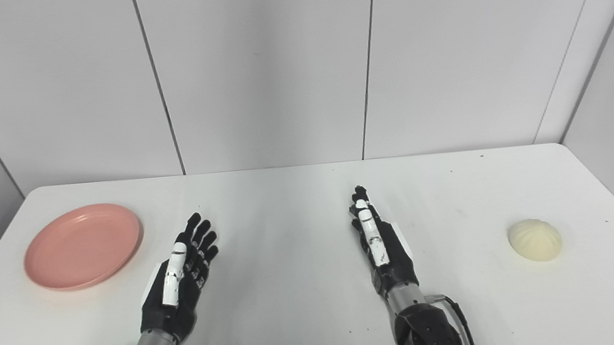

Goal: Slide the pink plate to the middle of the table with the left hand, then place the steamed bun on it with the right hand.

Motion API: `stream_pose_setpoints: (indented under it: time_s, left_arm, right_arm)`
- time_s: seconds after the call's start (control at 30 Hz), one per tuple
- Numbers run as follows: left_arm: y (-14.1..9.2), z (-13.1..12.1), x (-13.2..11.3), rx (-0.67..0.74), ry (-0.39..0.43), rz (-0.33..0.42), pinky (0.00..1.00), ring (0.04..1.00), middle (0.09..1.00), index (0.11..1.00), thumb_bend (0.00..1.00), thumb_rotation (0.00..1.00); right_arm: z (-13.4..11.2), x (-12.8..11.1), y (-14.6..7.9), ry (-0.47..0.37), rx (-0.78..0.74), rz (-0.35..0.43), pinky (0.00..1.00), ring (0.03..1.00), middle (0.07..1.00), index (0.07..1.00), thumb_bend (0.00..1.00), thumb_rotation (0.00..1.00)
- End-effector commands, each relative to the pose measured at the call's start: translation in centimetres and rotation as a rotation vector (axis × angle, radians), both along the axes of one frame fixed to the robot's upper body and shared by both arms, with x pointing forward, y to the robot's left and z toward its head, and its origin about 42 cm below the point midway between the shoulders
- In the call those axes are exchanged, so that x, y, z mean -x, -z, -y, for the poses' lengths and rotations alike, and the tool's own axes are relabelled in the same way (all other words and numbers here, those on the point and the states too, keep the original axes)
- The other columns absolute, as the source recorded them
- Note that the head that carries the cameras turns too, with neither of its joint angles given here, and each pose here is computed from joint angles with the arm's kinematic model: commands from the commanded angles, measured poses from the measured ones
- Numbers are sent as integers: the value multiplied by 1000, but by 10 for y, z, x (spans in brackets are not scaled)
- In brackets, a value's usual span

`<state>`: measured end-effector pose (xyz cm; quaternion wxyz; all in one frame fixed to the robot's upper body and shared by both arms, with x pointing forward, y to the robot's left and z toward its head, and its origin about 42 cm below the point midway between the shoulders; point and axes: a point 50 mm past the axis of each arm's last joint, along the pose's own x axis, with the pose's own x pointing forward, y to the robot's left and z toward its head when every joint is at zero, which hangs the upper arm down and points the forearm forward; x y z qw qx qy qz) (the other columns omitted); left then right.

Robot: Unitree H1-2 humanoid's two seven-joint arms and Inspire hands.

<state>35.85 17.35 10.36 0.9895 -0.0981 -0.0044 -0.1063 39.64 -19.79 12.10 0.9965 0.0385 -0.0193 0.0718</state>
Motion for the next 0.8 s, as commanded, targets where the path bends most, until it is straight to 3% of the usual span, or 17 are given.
stream_pose_setpoints:
  time_s: [0.0, 0.77]
  left_arm:
    - [49, -10, 27, -12, -18, -193, 1000, 991, 999, 1000, 406, 1000]
    - [50, -10, 26, -6, -18, -195, 1000, 991, 999, 1000, 400, 1000]
  right_arm:
    - [0, 17, 33, 5, -5, -95, 1000, 1000, 1000, 1000, 189, 1000]
    - [0, 17, 32, 5, -11, -89, 1000, 1000, 1000, 1000, 171, 1000]
